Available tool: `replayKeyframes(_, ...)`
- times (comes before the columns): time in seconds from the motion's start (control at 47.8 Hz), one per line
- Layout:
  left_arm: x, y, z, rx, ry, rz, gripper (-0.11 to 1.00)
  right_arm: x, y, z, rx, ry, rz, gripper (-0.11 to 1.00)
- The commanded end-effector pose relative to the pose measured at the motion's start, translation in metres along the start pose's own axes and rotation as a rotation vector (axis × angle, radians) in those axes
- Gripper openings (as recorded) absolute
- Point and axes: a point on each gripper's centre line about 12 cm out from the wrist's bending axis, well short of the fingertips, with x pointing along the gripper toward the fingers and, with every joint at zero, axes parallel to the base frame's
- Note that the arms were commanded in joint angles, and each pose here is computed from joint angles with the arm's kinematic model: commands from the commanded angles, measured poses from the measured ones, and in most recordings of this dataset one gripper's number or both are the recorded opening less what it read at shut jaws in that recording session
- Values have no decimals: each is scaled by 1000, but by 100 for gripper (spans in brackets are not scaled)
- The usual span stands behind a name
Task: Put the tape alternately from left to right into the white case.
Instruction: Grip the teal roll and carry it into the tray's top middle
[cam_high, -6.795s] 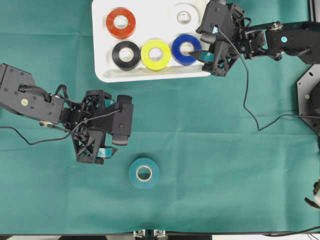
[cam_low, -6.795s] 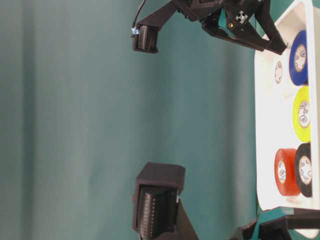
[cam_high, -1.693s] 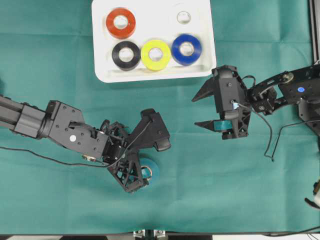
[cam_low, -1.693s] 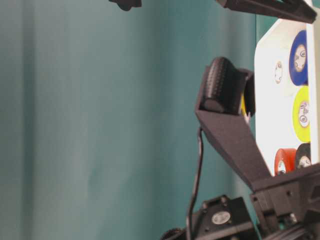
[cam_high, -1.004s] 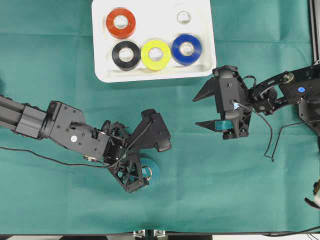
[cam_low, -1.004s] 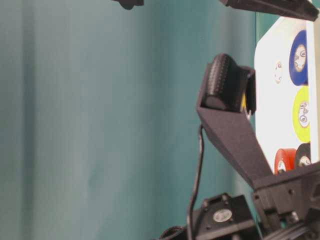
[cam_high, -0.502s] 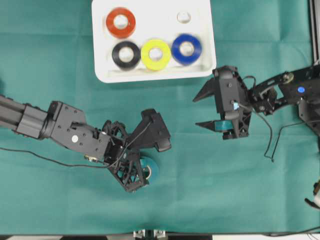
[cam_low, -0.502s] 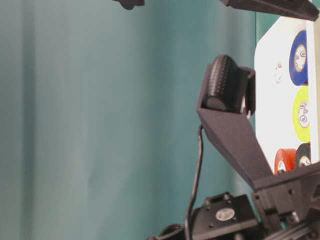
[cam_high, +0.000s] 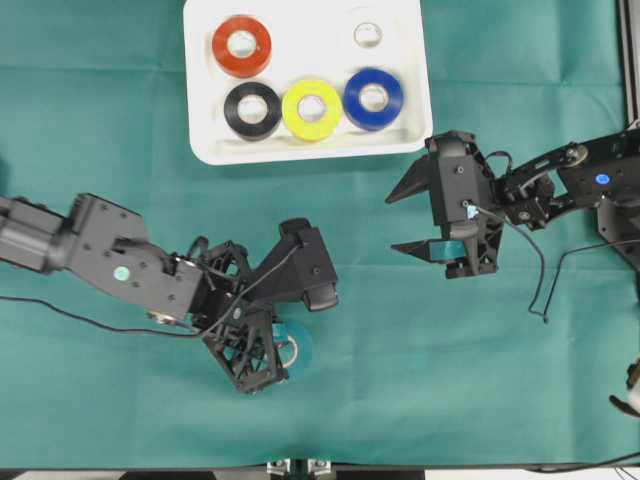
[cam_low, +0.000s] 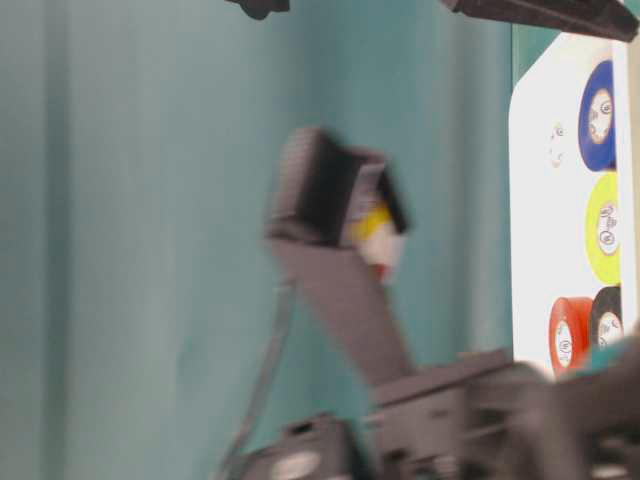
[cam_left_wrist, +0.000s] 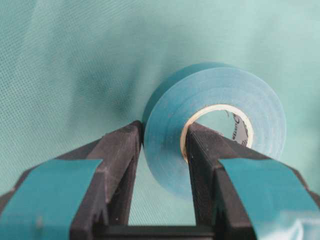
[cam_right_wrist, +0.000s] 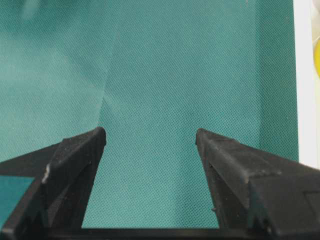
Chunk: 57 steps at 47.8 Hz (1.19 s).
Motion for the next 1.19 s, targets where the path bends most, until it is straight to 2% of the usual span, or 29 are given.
replayKeyframes(0.0,-28,-12,10,10,-49,-47,-4,-1,2,6,-5,-20,8,80)
replayKeyframes(0.502,-40,-4,11,3,-26,-17,-4,-1,2,5,-5,-18,8,80)
replayKeyframes(0.585,-41,3,15,11,-32,-8,-4,-1,2,5,-5,-18,8,80)
replayKeyframes(0.794,-41,26,25,64,-38,24,-4,-1,2,6,-5,-20,8,80)
replayKeyframes(1.171,-47,66,51,94,-72,70,-4,-1,2,7,-6,-21,10,80)
